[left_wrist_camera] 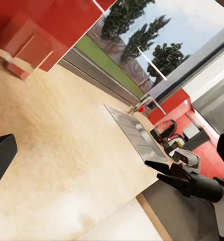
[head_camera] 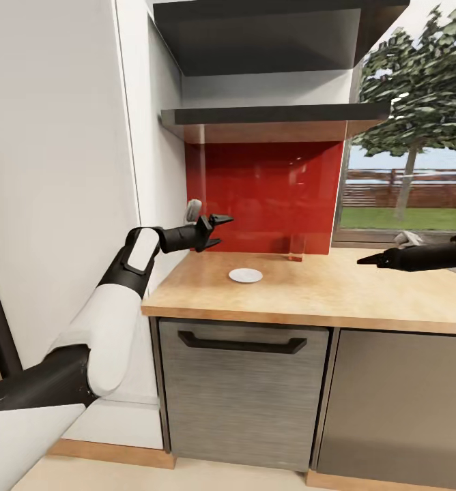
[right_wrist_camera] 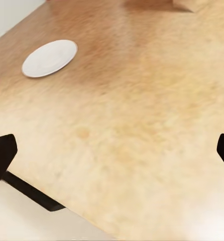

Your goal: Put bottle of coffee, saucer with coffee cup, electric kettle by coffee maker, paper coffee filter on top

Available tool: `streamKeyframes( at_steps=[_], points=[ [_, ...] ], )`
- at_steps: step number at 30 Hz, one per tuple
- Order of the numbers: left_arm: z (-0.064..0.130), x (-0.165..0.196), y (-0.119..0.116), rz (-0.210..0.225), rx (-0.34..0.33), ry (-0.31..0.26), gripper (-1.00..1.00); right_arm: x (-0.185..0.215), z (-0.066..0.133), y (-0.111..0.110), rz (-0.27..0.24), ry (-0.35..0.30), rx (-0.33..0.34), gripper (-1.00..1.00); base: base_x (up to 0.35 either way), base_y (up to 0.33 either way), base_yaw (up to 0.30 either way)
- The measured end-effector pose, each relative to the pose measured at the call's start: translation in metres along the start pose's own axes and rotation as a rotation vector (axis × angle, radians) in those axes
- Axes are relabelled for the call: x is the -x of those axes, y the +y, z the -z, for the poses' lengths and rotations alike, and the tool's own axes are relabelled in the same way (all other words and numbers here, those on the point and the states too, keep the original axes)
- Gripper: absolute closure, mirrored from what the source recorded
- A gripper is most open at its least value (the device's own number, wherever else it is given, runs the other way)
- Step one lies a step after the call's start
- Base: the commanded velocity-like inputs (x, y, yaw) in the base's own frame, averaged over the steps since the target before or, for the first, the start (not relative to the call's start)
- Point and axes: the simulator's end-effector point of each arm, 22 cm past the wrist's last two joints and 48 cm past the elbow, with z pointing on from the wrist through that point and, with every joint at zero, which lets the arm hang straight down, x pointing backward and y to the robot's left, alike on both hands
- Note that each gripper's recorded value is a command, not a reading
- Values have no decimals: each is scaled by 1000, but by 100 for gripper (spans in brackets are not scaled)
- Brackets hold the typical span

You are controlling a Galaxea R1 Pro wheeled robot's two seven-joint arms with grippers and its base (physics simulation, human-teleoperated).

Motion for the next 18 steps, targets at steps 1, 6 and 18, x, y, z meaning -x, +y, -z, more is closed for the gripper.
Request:
streamKeyframes(
  at_steps=[1, 6, 18],
  points=[
    [0, 0, 0, 1, 0, -1, -100, 0, 0, 1, -5, 1, 2, -100, 0, 0, 0],
    [-3, -4, 10, 25, 9, 0, -100, -6, -20, 18, -51, 22, 48, -100, 60, 0, 0],
    [-14, -23, 41, 80, 50, 11, -100, -27, -81, 90, -233, 28, 362, -100, 140, -97, 0]
  ],
)
